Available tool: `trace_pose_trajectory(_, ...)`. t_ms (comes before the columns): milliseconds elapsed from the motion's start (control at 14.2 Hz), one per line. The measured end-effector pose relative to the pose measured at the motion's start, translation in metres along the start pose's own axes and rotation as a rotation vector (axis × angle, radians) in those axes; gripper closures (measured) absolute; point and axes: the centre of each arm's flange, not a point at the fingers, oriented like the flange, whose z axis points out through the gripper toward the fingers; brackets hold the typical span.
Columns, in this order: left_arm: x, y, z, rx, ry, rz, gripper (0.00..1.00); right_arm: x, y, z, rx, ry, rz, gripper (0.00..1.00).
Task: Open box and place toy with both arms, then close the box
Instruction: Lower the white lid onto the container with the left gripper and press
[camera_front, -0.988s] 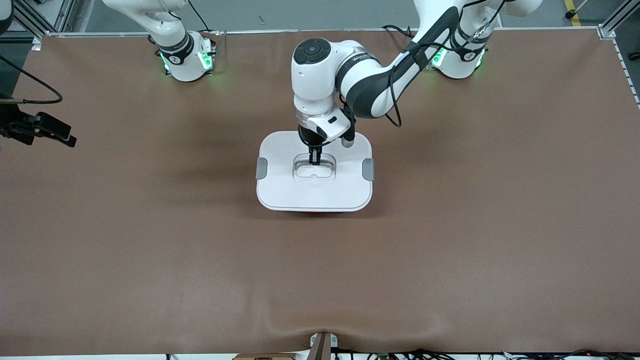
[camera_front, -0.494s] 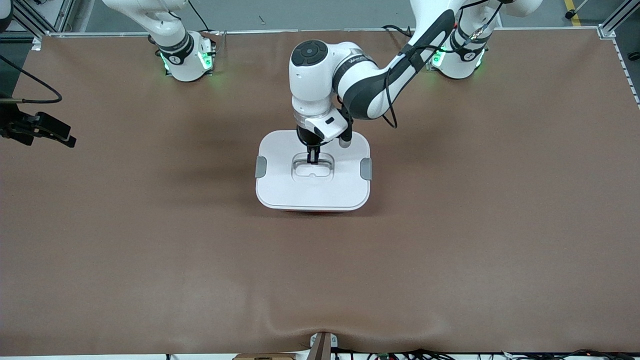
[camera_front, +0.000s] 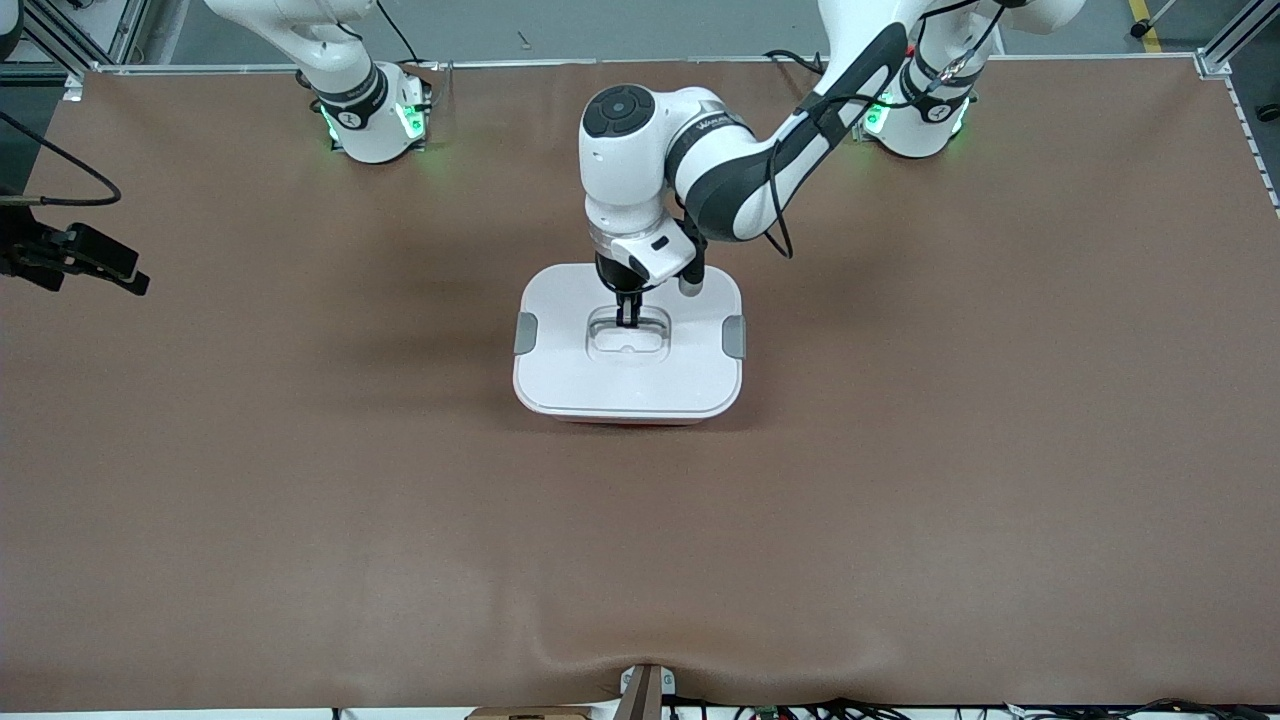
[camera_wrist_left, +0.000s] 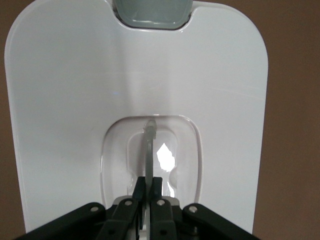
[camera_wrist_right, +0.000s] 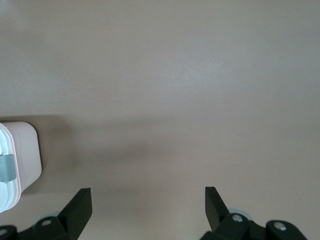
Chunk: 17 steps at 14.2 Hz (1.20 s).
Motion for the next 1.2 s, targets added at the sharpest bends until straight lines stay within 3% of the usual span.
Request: trace_pose_trajectory(1199, -0.002, -0.003, 0.011, 0.003, -0.01, 0.004, 0.93, 0.0, -0.01, 0.0, 0.001, 0.001, -0.018, 0.0)
